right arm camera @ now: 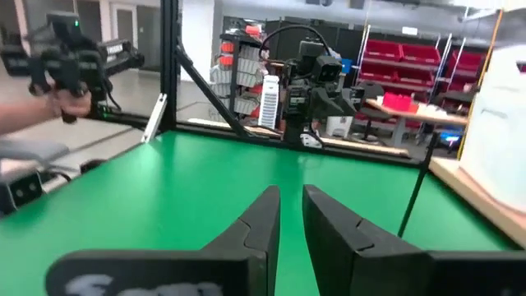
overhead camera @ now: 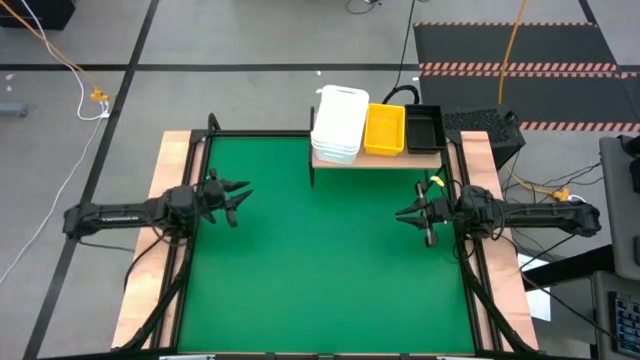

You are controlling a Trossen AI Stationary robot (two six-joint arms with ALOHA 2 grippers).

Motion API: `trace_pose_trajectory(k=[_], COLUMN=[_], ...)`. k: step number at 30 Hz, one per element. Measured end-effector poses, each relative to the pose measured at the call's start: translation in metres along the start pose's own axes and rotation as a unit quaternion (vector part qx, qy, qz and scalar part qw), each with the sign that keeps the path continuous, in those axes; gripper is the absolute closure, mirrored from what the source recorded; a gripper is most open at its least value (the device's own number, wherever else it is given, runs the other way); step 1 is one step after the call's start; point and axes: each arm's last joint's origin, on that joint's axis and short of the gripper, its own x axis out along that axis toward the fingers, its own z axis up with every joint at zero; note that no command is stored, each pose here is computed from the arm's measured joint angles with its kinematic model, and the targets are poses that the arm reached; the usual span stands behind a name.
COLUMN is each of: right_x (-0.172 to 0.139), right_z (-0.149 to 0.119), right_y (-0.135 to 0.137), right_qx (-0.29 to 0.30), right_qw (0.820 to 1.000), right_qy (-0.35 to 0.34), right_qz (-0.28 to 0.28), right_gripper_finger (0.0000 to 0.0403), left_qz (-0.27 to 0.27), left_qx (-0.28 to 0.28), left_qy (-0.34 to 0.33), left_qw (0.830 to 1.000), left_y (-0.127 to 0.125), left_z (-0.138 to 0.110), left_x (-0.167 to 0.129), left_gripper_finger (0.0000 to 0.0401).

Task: Stack baskets on shelf by color
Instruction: Return to Home Position

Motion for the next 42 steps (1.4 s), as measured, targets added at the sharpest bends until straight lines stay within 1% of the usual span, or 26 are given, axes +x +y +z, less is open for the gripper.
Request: trace_pose_trajectory(k=[3,4,7,9,11,42], right_x=[0.0,-0.0001,-0.0002,-0.0002,-0.0002,-0.0002], right_z=[-0.0013,-0.0025,-0.0062,-0.0063,-0.006,-0.0064], right_y=[0.0002,0.0003,0.0008,0.0008,0.0008,0.0009], right_qx=[-0.007,0.001,0.052,0.076,0.085,0.078], right_qw=[1.0,1.0,0.998,0.997,0.996,0.996], right_qy=[0.007,0.013,0.031,0.031,0.03,0.031], right_qz=[0.001,0.002,0.004,0.003,0.002,0.003], right_gripper_finger=[0.0355,0.0355,0.0355,0.0355,0.0355,0.0355], left_qz=[-0.021,-0.032,-0.056,-0.059,-0.059,-0.058], left_qx=[0.002,-0.002,-0.012,-0.015,-0.012,-0.019], left_qy=[-0.01,-0.009,-0.001,0.003,0.004,-0.007], left_qw=[1.0,0.999,0.998,0.998,0.998,0.998], left_y=[-0.0007,-0.0013,-0.003,-0.0033,-0.0033,-0.0033], left_z=[0.0015,0.0013,0.0,-0.0005,-0.0007,0.0009], left_x=[-0.0016,-0.0016,-0.0011,-0.0008,-0.0005,-0.0005], left_gripper_finger=[0.027,0.027,0.027,0.027,0.027,0.027])
